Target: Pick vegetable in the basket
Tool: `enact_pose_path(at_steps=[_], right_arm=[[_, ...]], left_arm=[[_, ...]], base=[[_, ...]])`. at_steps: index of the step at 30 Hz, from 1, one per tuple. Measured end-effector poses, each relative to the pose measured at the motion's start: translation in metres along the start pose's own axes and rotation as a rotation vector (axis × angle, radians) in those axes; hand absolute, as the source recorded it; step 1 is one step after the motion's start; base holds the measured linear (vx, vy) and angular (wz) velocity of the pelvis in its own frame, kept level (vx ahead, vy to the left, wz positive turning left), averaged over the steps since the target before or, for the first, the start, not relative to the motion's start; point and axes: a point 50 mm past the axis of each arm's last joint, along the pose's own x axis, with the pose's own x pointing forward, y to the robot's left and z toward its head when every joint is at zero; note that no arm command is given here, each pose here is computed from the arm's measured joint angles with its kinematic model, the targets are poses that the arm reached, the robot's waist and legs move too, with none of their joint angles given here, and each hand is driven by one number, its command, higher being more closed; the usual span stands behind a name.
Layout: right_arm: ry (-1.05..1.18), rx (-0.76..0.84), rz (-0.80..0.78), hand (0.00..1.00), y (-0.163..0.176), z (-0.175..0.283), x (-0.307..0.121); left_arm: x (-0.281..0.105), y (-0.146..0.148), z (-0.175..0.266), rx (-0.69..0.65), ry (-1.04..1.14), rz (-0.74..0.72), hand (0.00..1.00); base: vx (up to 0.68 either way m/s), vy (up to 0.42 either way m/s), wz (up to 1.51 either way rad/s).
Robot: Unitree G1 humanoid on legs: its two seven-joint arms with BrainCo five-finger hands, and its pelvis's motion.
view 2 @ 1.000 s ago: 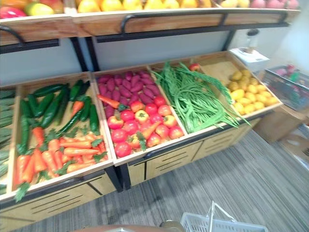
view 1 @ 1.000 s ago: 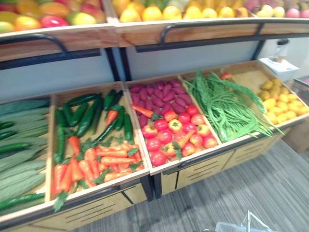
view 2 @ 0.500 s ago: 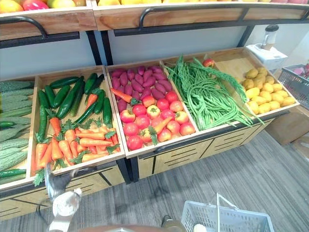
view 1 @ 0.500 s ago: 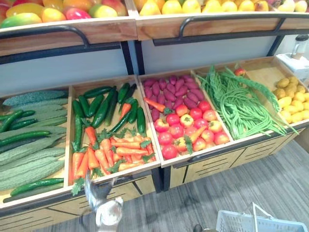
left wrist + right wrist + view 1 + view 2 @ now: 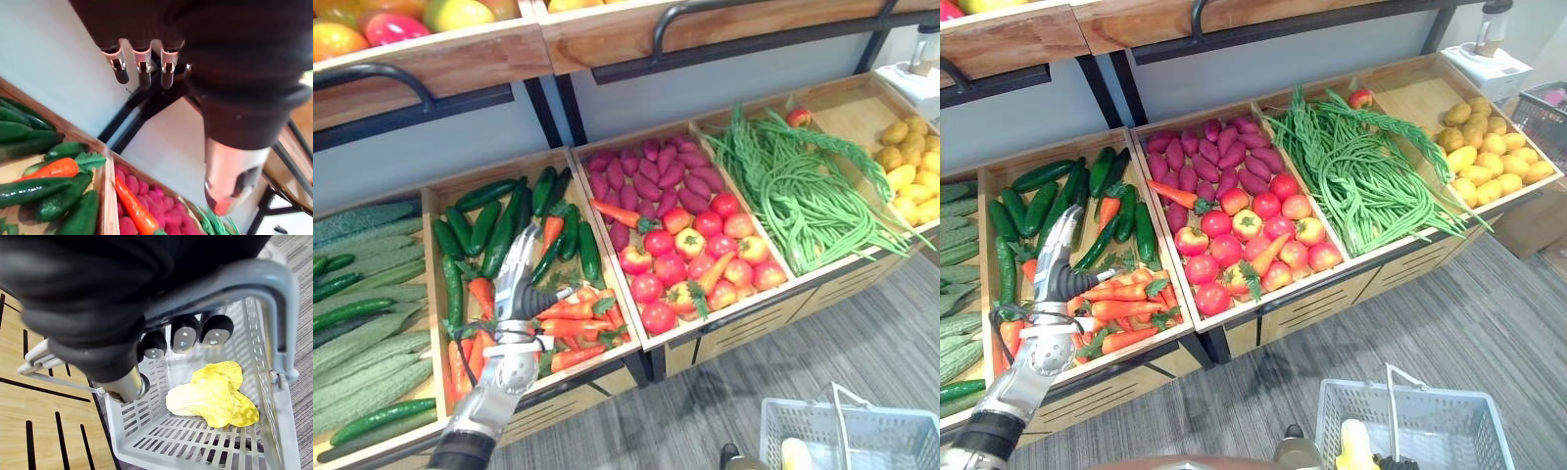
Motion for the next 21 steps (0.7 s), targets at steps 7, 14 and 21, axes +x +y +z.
enact_pose_path(at_steps=[7, 14, 21], right_arm=[[-0.032, -0.040, 0.029, 1.00, -0.001, 0.008, 0.003], [-0.044, -0.135, 0.068, 1.00, 0.003, 0.009, 0.002], [-0.081, -0.194, 0.105, 1.00, 0.006, 0.021, 0.004]], left_arm=[[0.007, -0.010, -0.022, 0.114, 0.067, -0.214, 0.00], [0.003, -0.016, -0.030, 0.156, 0.114, -0.352, 0.00], [0.002, -0.021, -0.036, 0.234, 0.120, -0.548, 0.00]], base=[[-0.12, 0.021, -0.09], [-0.08, -0.023, 0.06], [0.03, -0.007, 0.14]])
